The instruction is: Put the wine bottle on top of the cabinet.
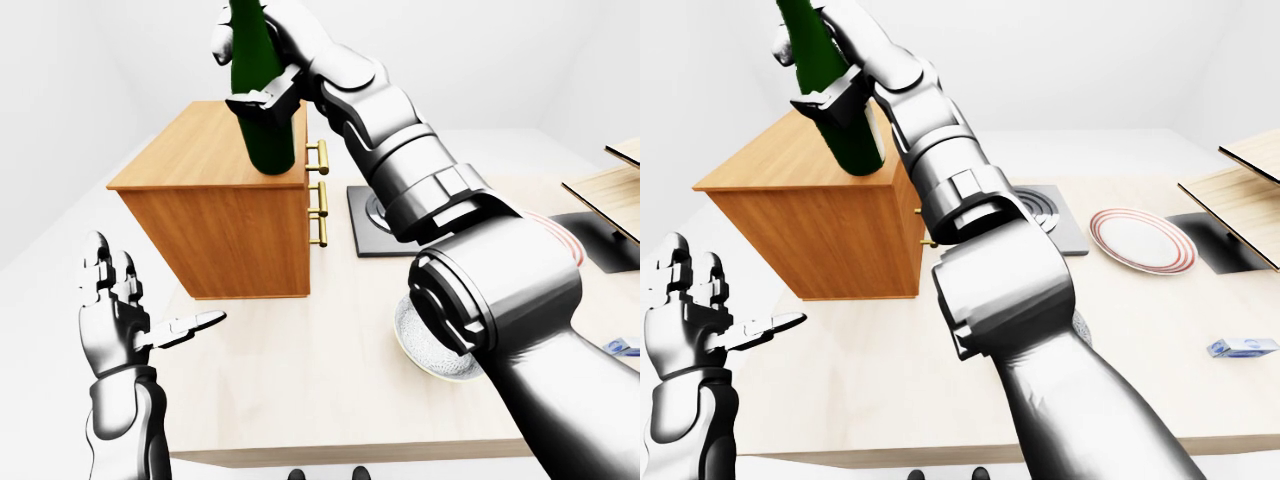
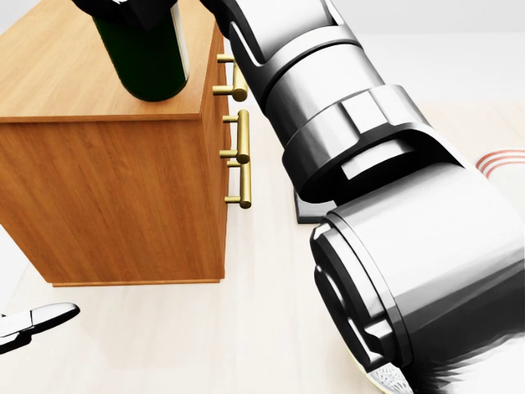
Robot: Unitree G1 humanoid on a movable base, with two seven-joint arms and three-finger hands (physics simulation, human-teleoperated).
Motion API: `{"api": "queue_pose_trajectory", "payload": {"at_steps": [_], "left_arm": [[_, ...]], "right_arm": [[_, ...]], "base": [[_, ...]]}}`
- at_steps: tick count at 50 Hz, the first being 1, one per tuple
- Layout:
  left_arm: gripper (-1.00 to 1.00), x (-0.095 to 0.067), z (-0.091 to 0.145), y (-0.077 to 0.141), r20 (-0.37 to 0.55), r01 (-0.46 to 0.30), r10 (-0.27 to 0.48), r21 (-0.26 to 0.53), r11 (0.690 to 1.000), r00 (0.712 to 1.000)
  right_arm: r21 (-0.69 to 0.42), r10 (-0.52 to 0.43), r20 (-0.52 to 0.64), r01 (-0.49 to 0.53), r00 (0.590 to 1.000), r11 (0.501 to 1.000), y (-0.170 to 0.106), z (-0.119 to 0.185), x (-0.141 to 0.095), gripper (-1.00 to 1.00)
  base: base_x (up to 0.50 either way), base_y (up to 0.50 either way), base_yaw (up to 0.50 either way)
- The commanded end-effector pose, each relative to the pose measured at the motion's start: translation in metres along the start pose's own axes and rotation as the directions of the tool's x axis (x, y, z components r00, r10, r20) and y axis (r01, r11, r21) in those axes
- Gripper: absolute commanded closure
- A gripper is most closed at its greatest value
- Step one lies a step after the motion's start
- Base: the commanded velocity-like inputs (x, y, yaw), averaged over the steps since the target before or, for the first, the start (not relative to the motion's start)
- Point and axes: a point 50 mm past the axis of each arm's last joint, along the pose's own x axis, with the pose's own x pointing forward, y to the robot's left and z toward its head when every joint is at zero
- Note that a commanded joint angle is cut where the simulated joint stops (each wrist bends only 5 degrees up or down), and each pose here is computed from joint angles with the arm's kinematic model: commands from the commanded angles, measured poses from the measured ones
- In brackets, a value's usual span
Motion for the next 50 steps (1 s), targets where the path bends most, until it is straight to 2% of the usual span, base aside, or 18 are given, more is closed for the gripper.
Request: {"api": "queue_pose_trajectory", "payload": {"at_steps": [1, 7, 8, 9, 10, 11, 12, 41, 50], "left_arm": [[-1.00, 0.000, 0.000, 0.000, -0.001, 0.000, 0.000, 0.001, 1.000, 1.000], [-1.00, 0.000, 0.000, 0.000, 0.001, 0.001, -0.001, 0.001, 1.000, 1.000], [-1.00, 0.000, 0.000, 0.000, 0.001, 0.001, -0.001, 0.001, 1.000, 1.000], [-1.00, 0.000, 0.000, 0.000, 0.000, 0.001, -0.001, 0.000, 1.000, 1.000], [-1.00, 0.000, 0.000, 0.000, -0.001, 0.001, -0.001, 0.000, 1.000, 1.000], [-1.00, 0.000, 0.000, 0.000, -0.001, 0.002, -0.002, 0.000, 1.000, 1.000], [-1.00, 0.000, 0.000, 0.000, -0.001, 0.002, -0.002, 0.000, 1.000, 1.000], [-1.00, 0.000, 0.000, -0.001, -0.002, 0.005, -0.005, 0.001, 1.000, 1.000], [-1.00, 0.000, -0.001, -0.001, -0.005, 0.005, -0.005, 0.000, 1.000, 1.000]], "right_arm": [[0.015, -0.047, 0.022, 0.047, 0.999, 0.999, -0.005, 0.006, -0.001, 1.00], [0.014, -0.050, 0.017, 0.050, 0.999, 0.999, -0.005, 0.004, -0.001, 1.00], [0.012, -0.049, 0.017, 0.049, 0.999, 0.999, -0.005, 0.004, -0.001, 0.98], [0.014, -0.047, 0.018, 0.047, 0.999, 0.999, -0.004, 0.004, -0.001, 0.84], [0.013, -0.048, 0.018, 0.048, 0.999, 0.999, -0.004, 0.005, -0.001, 0.29], [0.015, -0.049, 0.021, 0.048, 0.999, 0.999, -0.005, 0.005, -0.001, -0.53], [0.016, -0.047, 0.022, 0.047, 0.999, 0.999, -0.005, 0.006, -0.001, -1.00], [0.012, -0.049, 0.024, 0.048, 0.999, 0.999, -0.006, 0.007, -0.001, -1.00], [0.004, -0.047, 0.048, 0.047, 0.998, 0.999, -0.008, 0.017, -0.001, -1.00]], "base": [[0.00, 0.00, 0.00], [0.00, 0.00, 0.00], [0.00, 0.00, 0.00], [0.00, 0.00, 0.00], [0.00, 0.00, 0.00], [0.00, 0.00, 0.00], [0.00, 0.00, 0.00], [0.00, 0.00, 0.00], [0.00, 0.00, 0.00]]}}
